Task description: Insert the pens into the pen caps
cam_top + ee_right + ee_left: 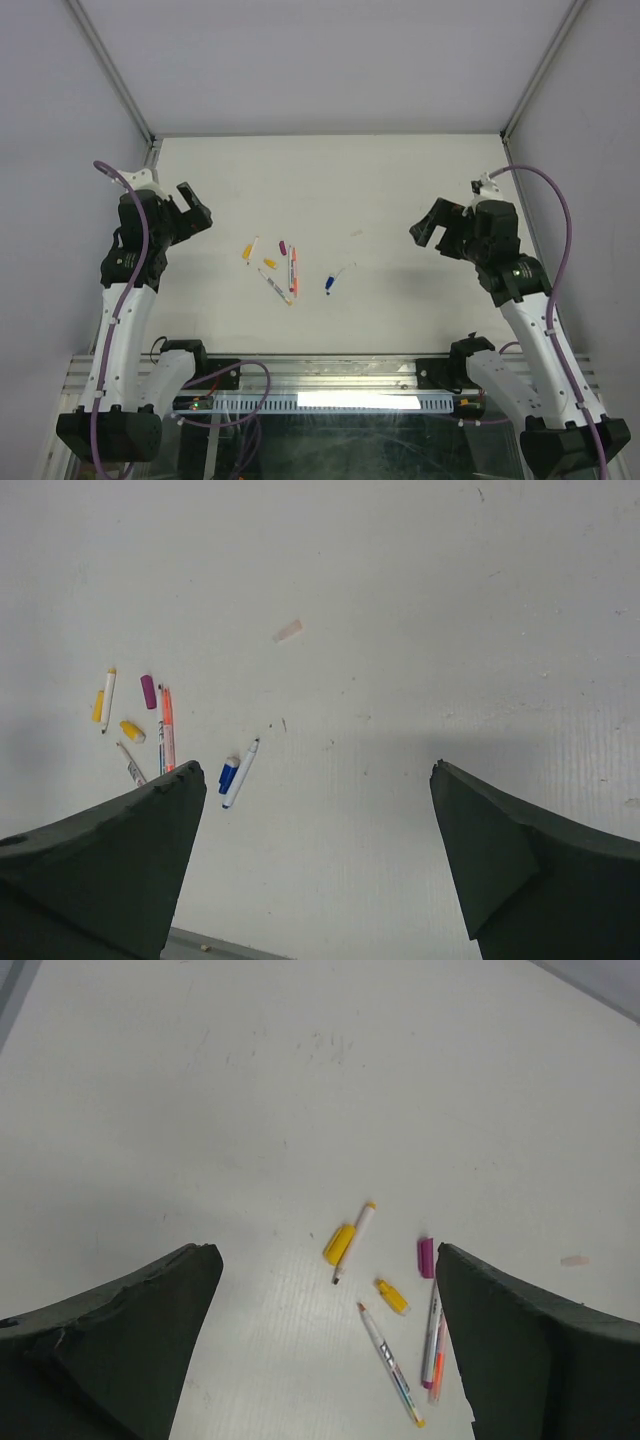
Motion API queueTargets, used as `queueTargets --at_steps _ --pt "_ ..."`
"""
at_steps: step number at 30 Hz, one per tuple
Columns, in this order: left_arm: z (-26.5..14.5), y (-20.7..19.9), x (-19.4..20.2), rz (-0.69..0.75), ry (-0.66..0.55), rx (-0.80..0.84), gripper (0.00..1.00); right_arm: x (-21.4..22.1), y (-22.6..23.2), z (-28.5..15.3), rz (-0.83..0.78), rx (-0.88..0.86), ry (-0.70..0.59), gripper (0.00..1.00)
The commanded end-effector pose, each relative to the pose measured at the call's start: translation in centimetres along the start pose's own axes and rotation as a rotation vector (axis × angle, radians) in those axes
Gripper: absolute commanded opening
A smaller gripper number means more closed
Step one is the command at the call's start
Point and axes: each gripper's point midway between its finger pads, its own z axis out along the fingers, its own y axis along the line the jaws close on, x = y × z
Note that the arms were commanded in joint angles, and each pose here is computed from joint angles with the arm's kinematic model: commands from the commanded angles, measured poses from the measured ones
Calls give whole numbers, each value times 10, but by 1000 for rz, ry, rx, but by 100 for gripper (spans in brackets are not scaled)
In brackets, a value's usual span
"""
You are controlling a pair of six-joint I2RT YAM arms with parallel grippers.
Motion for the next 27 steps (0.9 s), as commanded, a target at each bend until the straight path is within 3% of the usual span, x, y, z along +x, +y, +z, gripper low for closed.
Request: queueTargets --at_steps 1,15,19,27 --pt "-5 0 -24 -24 -104 -4 99 -13 2 0 -13 2 -40 100" --pt "-5 -26 -31 16 -108 128 99 -14 -10 17 -46 99 58 100" --pt "1 -33 -13 3 -63 140 99 -3 -4 28 -43 77 138 100" --pt "9 -60 46 -72 61 167 99 15 22 51 -81 82 171 98"
